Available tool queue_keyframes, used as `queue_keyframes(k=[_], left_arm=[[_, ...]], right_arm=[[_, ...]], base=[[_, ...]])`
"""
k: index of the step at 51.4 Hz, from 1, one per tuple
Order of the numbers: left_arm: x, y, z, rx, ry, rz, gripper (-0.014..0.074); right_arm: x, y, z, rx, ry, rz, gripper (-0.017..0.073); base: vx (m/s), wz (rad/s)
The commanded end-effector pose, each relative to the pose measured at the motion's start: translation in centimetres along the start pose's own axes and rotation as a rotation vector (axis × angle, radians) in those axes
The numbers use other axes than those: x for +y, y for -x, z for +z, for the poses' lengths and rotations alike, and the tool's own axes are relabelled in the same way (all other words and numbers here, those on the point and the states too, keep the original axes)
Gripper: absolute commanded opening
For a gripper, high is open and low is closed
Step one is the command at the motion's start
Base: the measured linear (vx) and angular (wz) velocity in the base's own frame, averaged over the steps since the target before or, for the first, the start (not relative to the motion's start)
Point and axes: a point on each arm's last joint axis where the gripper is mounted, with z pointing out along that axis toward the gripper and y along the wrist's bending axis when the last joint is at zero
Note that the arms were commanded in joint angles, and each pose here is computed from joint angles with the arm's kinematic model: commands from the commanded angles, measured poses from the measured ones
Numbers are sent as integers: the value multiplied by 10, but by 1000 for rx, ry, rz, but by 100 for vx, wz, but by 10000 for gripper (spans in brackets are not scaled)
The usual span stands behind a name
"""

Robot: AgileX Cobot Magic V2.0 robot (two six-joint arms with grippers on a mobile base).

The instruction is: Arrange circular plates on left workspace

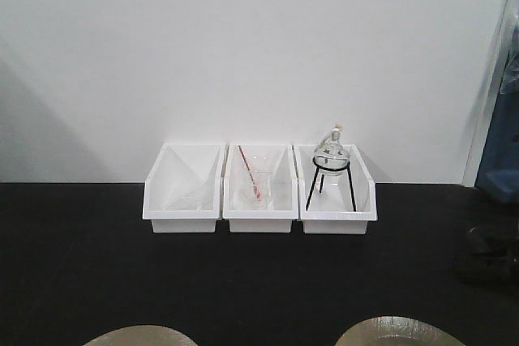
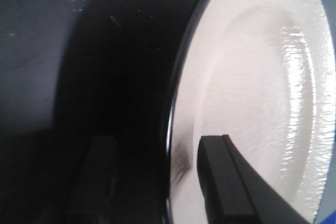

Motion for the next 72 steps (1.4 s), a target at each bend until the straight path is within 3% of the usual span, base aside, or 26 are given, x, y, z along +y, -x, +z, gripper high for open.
queue_keyframes(k=[1,6,13,17,23,29,35,40,49,62,72], left_arm=[[-12,9,-2,-41,-103,3,439],[-10,8,2,-23,-125,-17,416],[-11,7,6,-9,-128,7,347],[-15,5,10,7,-133,21,235],[-24,2,16,39,-151,48,-12],[-37,2,22,37,-209,36,-7],[-53,15,25,-49,-297,-16,-6],[-70,33,25,-131,-361,-27,-3],[-95,68,29,-282,-355,-79,-1],[-119,92,71,-216,-392,-93,-1],[-132,101,104,-165,-415,-62,-1]], right_arm=[[15,9,-9,-68,51,-22,-3],[15,9,-9,-67,51,-26,-3],[14,9,-9,-60,44,-35,-3],[13,8,-9,-55,37,-44,-3],[13,8,-9,-54,36,-45,-3],[13,8,-9,-55,35,-45,-3],[13,8,-9,-54,35,-46,-3],[13,8,-9,-54,35,-49,-3],[13,8,-9,-56,33,-54,-3],[13,9,-9,-64,28,-53,-3],[12,10,-9,-70,23,-58,-3]], base=[[0,0],[0,0],[0,0],[0,0],[0,0],[0,0],[0,0],[0,0],[0,0],[0,0],[0,0]])
